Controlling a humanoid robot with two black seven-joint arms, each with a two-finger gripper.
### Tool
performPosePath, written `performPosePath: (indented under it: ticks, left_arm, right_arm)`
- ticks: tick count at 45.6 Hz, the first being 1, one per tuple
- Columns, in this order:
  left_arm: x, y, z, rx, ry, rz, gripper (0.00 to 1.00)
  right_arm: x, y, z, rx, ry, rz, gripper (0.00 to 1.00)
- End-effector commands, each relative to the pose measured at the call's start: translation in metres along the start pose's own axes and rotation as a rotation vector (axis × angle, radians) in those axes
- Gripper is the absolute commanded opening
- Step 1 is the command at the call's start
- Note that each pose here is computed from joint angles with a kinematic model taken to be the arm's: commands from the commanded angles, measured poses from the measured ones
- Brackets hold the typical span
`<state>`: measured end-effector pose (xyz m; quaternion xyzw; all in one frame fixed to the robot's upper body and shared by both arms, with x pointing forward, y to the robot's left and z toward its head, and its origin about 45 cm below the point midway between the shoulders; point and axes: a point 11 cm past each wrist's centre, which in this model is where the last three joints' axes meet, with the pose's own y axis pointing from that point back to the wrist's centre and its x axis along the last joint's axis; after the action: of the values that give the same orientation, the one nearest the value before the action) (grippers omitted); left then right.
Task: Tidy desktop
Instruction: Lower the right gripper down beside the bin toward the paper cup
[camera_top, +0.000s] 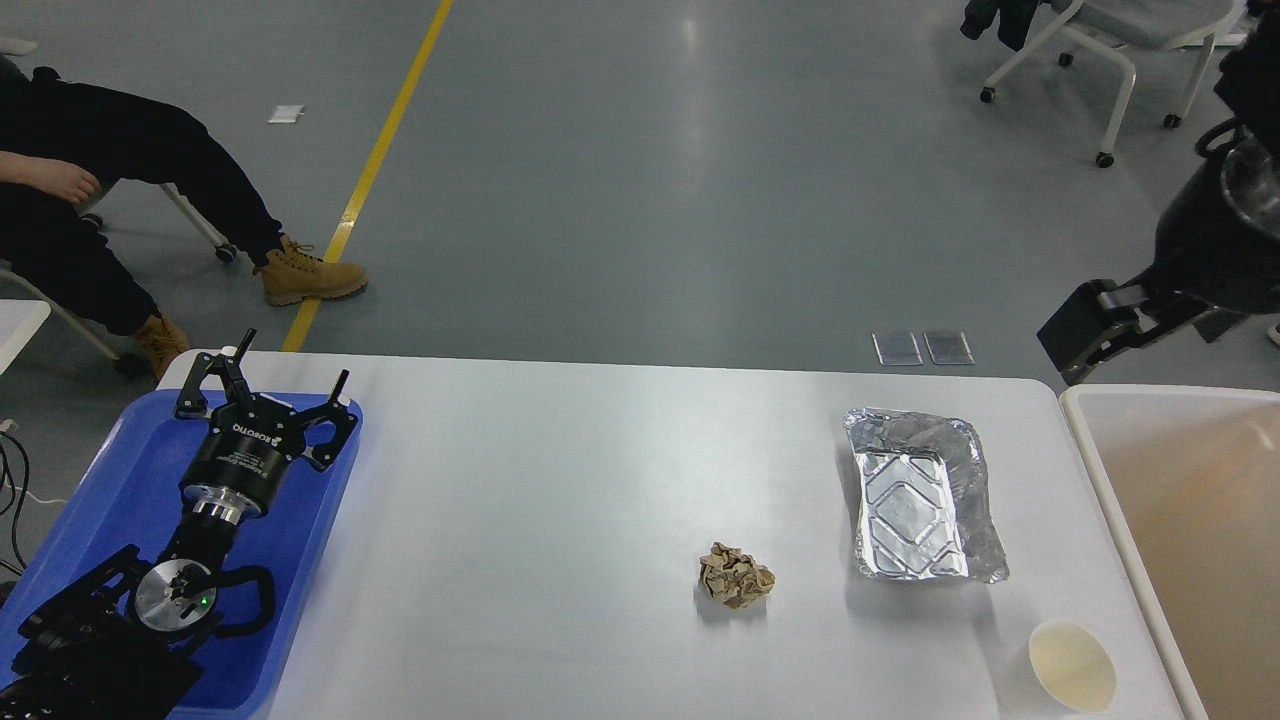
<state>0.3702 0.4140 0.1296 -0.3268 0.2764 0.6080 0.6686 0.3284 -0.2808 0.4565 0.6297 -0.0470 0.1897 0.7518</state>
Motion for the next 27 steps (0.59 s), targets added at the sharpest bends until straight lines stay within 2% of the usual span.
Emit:
performPosePath:
  ticks: [1,27]
  left_arm:
    - [0.000,0.000,0.000,-0.002,0.000,0.001,0.99]
    - [0.000,0.000,0.000,-0.002,0.000,0.001,0.99]
  right_arm:
    - [-0.023,-0.005,0.030,-0.038,-0.082,-0.055,1.00]
    - [-0.082,-0.040,0.081,0.067,-0.300,-0.135,1.00]
